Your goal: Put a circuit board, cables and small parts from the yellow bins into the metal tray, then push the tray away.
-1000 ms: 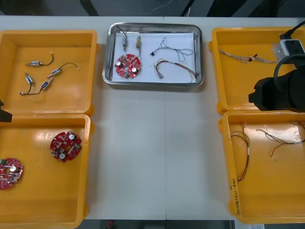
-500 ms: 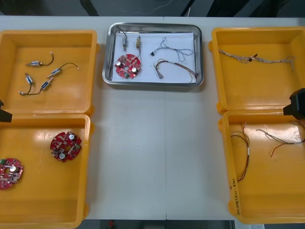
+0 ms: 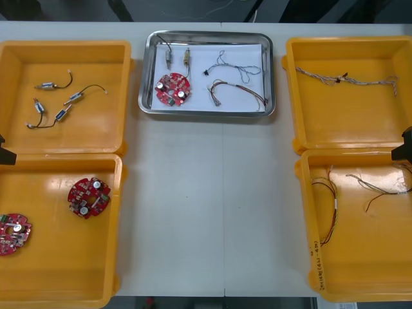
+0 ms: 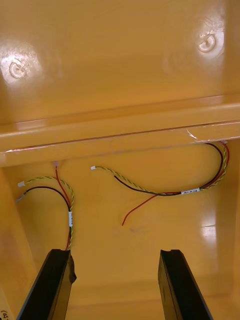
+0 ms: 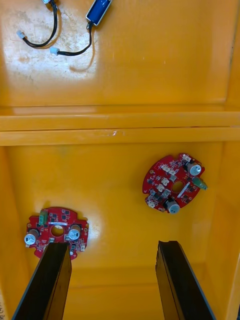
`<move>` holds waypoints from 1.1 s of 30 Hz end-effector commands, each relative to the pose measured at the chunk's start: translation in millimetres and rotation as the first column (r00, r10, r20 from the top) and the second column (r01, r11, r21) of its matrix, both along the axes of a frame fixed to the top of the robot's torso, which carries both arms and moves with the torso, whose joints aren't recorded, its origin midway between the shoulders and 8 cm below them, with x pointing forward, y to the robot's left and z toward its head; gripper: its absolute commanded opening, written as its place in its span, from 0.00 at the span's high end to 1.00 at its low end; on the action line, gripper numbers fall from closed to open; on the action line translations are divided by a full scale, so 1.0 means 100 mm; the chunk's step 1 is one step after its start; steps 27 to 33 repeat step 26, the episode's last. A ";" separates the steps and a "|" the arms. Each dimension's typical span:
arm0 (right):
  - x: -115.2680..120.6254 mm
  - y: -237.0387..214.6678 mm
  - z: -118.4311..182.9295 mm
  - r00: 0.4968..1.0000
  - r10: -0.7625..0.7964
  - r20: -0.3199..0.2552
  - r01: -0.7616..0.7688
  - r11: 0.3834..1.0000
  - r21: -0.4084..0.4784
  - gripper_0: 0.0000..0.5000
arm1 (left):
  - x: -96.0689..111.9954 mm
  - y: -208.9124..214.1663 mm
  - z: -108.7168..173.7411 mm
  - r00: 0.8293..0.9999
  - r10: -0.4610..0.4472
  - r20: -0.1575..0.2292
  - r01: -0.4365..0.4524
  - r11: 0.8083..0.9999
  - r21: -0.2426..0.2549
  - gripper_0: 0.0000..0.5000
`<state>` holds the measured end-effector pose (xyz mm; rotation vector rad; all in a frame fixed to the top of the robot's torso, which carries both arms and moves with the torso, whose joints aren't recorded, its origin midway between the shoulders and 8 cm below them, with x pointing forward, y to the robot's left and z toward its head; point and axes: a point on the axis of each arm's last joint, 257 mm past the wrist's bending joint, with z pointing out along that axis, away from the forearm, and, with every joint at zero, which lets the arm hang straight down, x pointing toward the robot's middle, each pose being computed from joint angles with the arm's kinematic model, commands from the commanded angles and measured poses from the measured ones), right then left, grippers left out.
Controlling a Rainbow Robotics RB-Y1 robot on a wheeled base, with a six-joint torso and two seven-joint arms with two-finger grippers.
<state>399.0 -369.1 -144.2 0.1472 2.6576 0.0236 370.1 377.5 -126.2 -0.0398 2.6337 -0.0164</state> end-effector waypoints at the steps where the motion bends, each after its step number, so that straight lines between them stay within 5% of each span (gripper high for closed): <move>1: -0.03 -0.18 0.11 1.000 -0.023 0.015 0.023 0.999 -0.029 0.00 | -0.05 0.14 0.14 0.999 -0.035 0.015 0.033 0.997 0.076 0.00; 33: -0.03 -0.18 0.11 1.000 -0.023 0.015 0.023 0.999 -0.029 0.00 | -0.05 0.14 0.14 0.999 -0.035 0.015 0.033 0.997 0.076 0.00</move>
